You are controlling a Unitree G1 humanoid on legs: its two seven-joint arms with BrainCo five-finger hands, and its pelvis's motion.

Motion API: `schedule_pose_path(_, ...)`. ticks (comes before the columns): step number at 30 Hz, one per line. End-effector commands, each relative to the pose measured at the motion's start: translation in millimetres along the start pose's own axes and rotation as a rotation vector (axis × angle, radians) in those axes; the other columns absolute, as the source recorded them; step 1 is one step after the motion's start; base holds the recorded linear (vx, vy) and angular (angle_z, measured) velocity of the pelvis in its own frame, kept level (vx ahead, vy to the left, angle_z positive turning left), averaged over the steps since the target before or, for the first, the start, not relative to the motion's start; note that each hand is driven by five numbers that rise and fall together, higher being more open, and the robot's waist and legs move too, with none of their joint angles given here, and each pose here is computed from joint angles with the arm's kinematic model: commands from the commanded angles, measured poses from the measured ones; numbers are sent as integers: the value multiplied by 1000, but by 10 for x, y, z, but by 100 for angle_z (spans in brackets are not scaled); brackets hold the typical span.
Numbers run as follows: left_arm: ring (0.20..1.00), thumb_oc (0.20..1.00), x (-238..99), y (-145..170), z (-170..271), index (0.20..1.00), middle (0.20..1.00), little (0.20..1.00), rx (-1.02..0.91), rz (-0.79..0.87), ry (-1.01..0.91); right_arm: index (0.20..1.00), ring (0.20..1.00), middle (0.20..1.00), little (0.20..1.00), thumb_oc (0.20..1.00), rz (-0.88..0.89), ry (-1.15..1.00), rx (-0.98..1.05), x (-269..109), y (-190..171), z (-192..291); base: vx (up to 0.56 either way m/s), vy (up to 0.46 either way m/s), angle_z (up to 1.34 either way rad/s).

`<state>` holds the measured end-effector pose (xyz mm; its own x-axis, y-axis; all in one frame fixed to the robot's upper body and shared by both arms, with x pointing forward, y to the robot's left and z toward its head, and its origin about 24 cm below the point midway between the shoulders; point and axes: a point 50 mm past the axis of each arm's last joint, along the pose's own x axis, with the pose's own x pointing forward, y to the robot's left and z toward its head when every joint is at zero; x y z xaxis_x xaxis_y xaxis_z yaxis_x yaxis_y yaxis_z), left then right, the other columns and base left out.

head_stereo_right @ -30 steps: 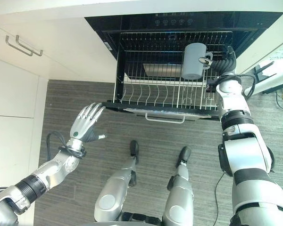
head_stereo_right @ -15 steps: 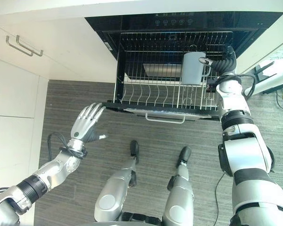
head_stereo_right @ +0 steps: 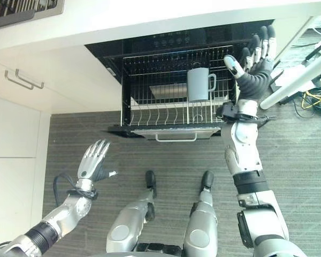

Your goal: Place the dishes in the dishwasher.

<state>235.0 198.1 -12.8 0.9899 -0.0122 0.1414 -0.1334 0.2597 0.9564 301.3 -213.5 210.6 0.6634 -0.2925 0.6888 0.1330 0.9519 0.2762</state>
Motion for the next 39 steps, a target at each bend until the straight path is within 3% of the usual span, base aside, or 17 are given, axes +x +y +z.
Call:
schedule_pose_path(1, 1000, 1000, -135, -66, -199, 1000, 1000, 1000, 26, -27, 113, 1000, 1000, 1000, 1000, 1000, -8, -212, 3, 11, -15, 262, 90, -52, -7)
schedule_pose_path(4, 1000, 1000, -405, -221, -345, 1000, 1000, 1000, -34, -49, 270, 1000, 1000, 1000, 1000, 1000, -9, -186, 1, -195, -48, 220, 156, 42, -2)
schedule_pose_path(8, 1000, 1000, -590, -156, -342, 1000, 1000, 1000, -449, 229, 441, 1000, 1000, 1000, 1000, 1000, -30, -63, -48, -545, -318, 171, 215, 260, 0)
schedule_pose_path(12, 1000, 1000, -365, 414, -293, 1000, 1000, 1000, -869, 625, 327, 1000, 1000, 1000, 1000, 1000, -112, 8, -60, -859, -504, 159, 86, 193, 21)
schedule_pose_path(17, 1000, 1000, -168, 1055, -404, 1000, 1000, 1000, -1129, 871, 204, 1000, 1000, 1000, 1000, 1000, -58, 133, 22, -1016, -525, 32, 34, 100, -9)
schedule_pose_path(20, 1000, 1000, -24, 1210, -351, 1000, 1000, 1000, -1207, 777, 137, 1000, 1000, 1000, 1000, 1000, 16, 213, 31, -1053, -578, -17, 130, -37, 60)
schedule_pose_path(26, 1000, 1000, -191, 1031, -298, 1000, 1000, 1000, -1213, 600, 157, 1000, 1000, 1000, 1000, 1000, 28, 243, 9, -1136, -723, 25, 42, -113, 10)
schedule_pose_path(32, 1000, 1000, -201, 910, -386, 1000, 1000, 1000, -1260, 506, 237, 1000, 1000, 1000, 1000, 1000, 75, 289, -40, -1160, -701, -63, 167, 310, -5)
schedule_pose_path(39, 1000, 1000, -304, 399, -498, 1000, 1000, 1000, -1364, 226, 441, 1000, 1000, 1000, 1000, 1000, 60, 284, -83, -1103, -802, -28, 212, 583, -37)
